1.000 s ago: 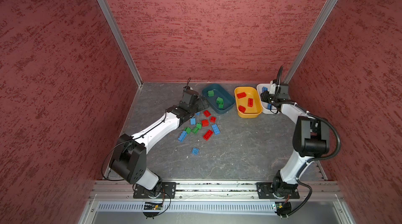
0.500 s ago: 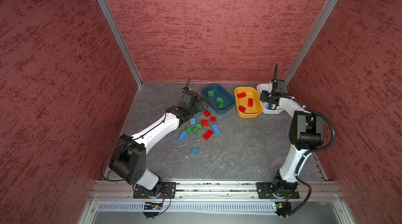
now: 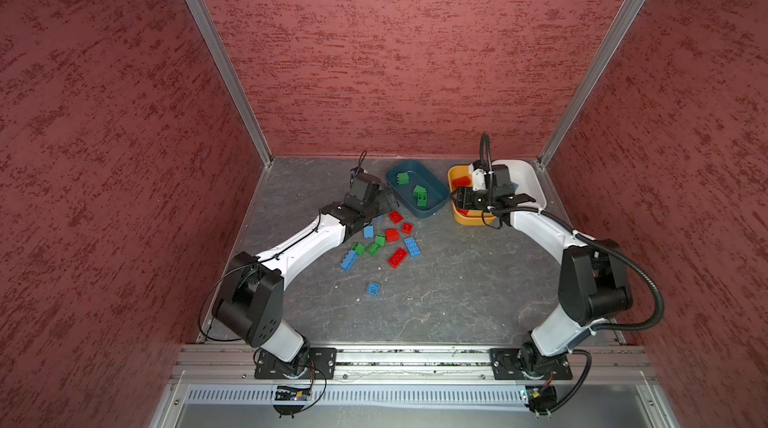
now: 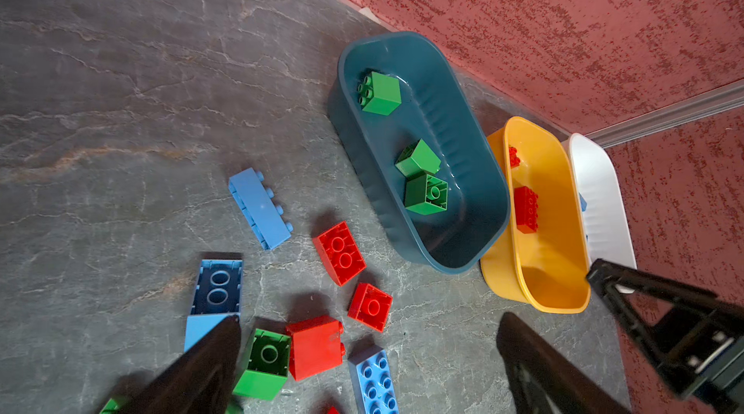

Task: Sort the legos into containers by color
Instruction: 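Reach the right gripper over the pile and grasp a blue brick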

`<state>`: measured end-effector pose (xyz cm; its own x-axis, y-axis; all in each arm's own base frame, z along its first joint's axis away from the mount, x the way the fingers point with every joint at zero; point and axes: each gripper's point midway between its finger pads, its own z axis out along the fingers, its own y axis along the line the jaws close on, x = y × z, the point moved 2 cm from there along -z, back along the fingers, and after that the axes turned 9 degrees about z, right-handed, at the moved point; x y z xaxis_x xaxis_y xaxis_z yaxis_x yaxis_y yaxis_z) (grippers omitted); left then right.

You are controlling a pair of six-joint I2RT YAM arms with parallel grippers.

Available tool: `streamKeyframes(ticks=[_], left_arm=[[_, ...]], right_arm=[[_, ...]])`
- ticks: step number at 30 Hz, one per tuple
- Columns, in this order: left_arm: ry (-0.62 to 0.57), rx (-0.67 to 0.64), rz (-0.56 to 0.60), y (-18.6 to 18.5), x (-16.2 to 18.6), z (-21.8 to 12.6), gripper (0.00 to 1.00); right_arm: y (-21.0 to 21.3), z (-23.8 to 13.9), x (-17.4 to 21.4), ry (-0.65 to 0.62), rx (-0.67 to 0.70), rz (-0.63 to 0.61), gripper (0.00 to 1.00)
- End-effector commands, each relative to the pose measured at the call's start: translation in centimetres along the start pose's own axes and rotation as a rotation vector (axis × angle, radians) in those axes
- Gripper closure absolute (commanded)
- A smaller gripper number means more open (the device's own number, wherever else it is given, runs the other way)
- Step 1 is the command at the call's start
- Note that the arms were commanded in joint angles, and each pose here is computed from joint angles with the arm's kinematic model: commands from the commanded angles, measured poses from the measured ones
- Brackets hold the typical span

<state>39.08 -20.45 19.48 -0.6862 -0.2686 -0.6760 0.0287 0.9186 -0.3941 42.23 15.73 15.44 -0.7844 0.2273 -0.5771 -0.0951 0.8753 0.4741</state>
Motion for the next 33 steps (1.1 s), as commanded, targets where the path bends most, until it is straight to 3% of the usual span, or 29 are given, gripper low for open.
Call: streamKeyframes(ticks=[1, 12, 19, 27, 33], left_arm=[[0.024, -0.017, -0.014, 0.4, 0.0, 0.4, 0.01], [0.039, -0.087, -0.040, 2.1, 0.5, 0.4, 0.01], [0.057, -0.114, -0.065, 3.1, 0.9, 0.5, 0.01], [0.073, -0.122, -0.081, 3.5, 1.3, 0.8, 0.01], [0.106, -0.213, -0.046, 4.8, 1.9, 1.2, 0.01]], right_arm=[[3.4, 1.3, 2.2, 0.035, -0.079, -0.028, 0.30], [7.3, 4.8, 10.5, 0.179, 0.002, -0.154, 0.30], [8.1, 6.5, 13.8, 0.280, 0.042, -0.264, 0.37], [7.5, 8.5, 14.7, 0.293, 0.154, -0.278, 0.59], [7.7, 6.3, 13.0, 0.211, 0.143, -0.326, 0.71]])
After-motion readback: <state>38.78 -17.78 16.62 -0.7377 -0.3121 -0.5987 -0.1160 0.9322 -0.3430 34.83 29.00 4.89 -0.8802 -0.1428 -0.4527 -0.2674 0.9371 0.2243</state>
